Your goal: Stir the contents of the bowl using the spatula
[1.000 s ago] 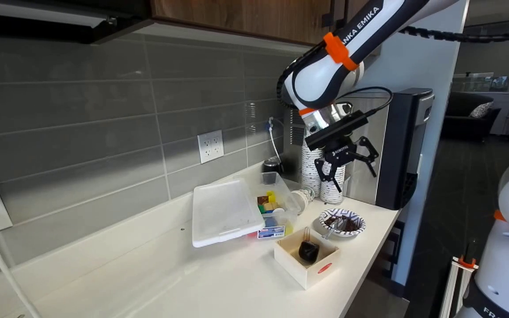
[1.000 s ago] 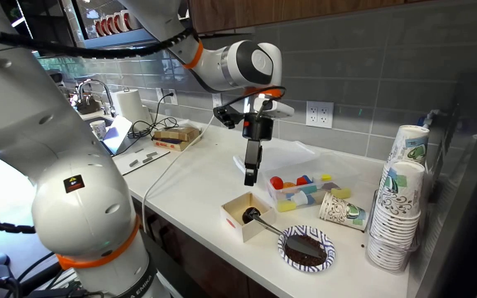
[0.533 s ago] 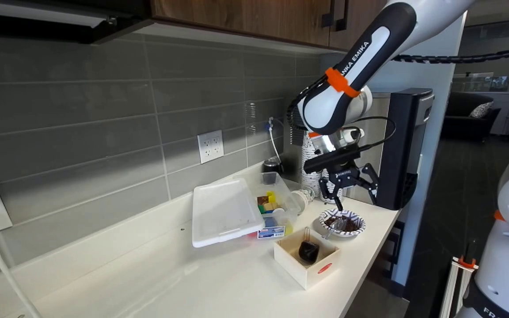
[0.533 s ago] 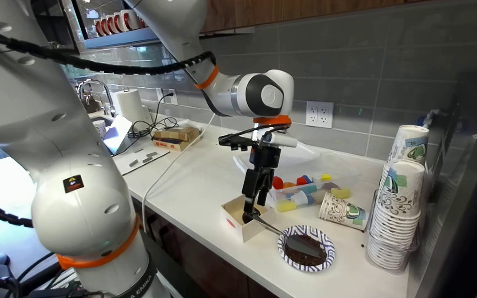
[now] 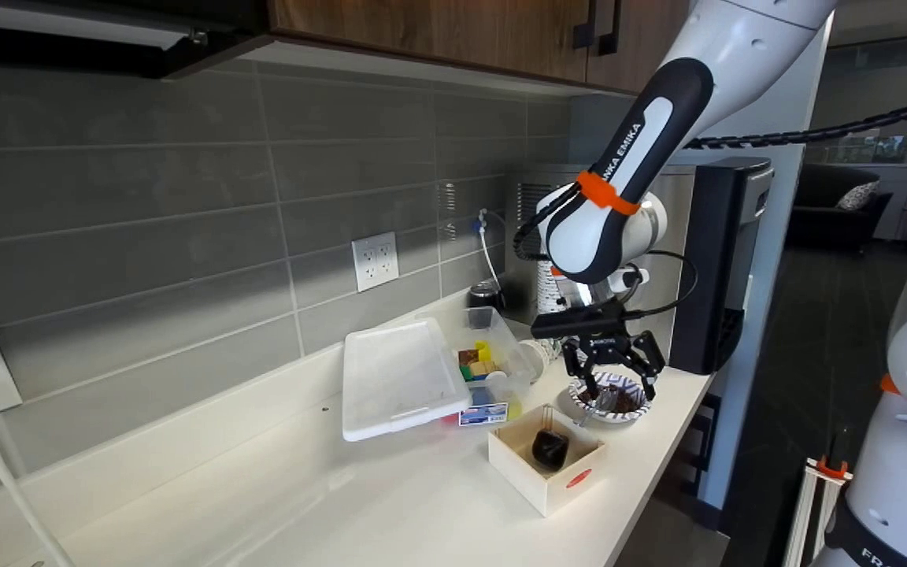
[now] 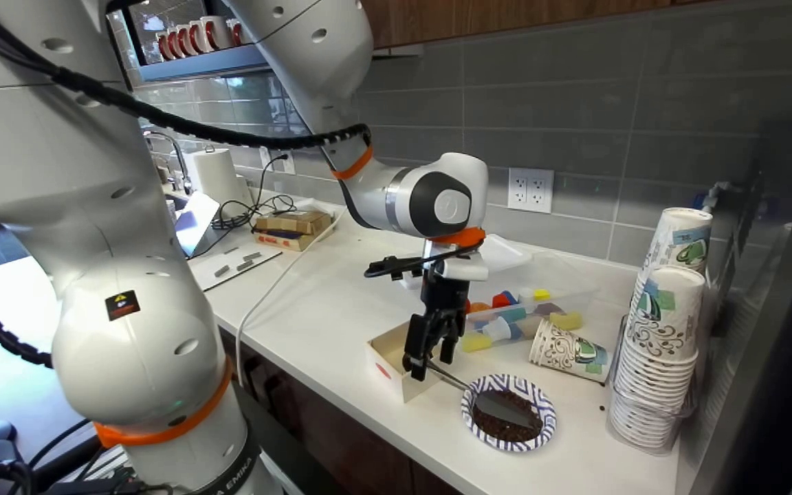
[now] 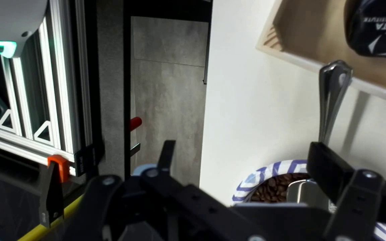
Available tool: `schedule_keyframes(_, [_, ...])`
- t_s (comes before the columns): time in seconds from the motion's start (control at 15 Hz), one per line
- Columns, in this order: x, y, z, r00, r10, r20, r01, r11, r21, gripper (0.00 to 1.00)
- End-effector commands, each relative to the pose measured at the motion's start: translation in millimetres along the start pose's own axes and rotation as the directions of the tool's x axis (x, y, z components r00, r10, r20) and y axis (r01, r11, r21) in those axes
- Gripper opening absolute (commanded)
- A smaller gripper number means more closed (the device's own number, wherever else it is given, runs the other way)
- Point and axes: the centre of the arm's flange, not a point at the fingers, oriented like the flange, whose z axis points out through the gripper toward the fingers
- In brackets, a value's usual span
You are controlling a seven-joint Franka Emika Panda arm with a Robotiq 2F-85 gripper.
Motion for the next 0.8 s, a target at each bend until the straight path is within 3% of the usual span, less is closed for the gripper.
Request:
schedule_keyframes(0.0, [-2.9,-17.8,17.8,0.999,0.052,0.008,-0.052,0.998,0.016,1.0])
schedule_keyframes(0.73, [-10.6,-53.0,39.2,0.995,0.103,-0.002,-0.103,0.995,0.001,1.0])
